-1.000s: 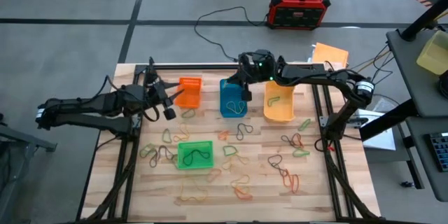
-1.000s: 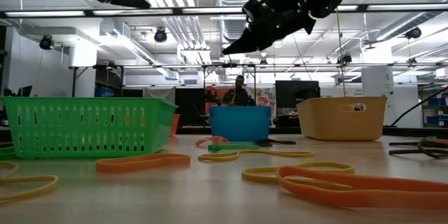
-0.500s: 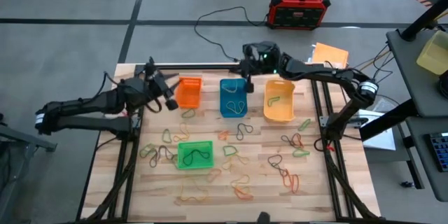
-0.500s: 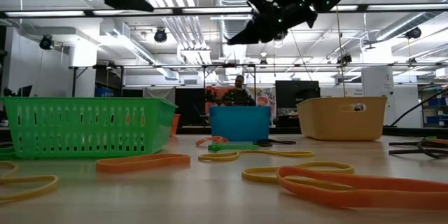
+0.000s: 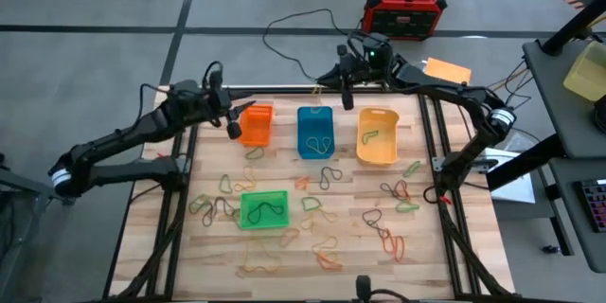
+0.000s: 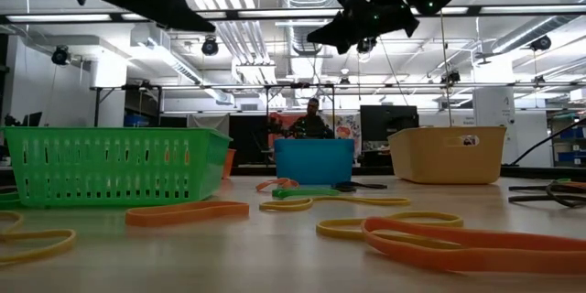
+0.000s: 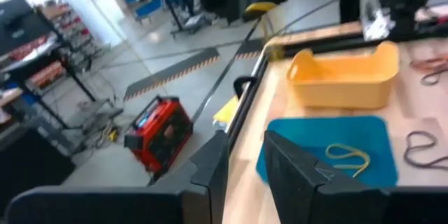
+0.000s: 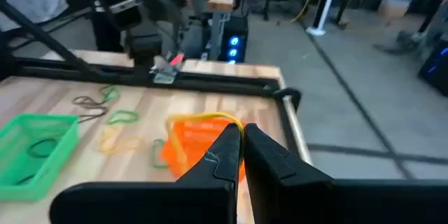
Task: Sort rubber bands into baskets
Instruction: Put the yellow rubberband into the blue bin
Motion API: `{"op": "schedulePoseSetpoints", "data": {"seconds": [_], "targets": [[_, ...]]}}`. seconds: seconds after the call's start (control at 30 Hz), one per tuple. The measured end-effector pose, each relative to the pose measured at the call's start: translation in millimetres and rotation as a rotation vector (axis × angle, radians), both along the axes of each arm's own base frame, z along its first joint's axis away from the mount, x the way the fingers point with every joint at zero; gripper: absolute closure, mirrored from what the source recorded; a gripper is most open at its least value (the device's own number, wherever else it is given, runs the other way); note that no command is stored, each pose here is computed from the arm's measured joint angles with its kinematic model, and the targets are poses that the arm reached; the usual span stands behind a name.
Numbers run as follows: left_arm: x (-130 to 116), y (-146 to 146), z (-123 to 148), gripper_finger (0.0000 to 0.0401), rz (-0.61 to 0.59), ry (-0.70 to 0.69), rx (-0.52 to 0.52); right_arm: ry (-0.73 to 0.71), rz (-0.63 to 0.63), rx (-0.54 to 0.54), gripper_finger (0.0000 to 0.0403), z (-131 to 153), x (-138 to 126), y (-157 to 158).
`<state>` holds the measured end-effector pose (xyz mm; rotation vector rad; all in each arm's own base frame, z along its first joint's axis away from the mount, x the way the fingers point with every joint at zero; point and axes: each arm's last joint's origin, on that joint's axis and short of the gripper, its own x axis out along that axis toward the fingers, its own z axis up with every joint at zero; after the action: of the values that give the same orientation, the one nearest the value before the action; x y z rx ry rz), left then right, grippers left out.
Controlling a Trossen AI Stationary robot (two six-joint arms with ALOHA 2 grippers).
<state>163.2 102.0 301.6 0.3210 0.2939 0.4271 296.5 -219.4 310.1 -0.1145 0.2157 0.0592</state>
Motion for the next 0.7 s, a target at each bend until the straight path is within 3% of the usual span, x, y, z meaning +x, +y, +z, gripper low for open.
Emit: {"op": "schedulePoseSetpoints", "data": {"seconds": [0.47, 0.7], "targets": [[16, 13, -21, 0.0324, 0.011, 0.096, -0.064, 0.295, -0.037, 0.364, 0.0390, -78, 16, -2], [23, 18, -30, 0.0324, 0.015, 0.130, -0.105, 0.362, -0.081, 0.430, 0.0317, -98, 20, -4]]}}
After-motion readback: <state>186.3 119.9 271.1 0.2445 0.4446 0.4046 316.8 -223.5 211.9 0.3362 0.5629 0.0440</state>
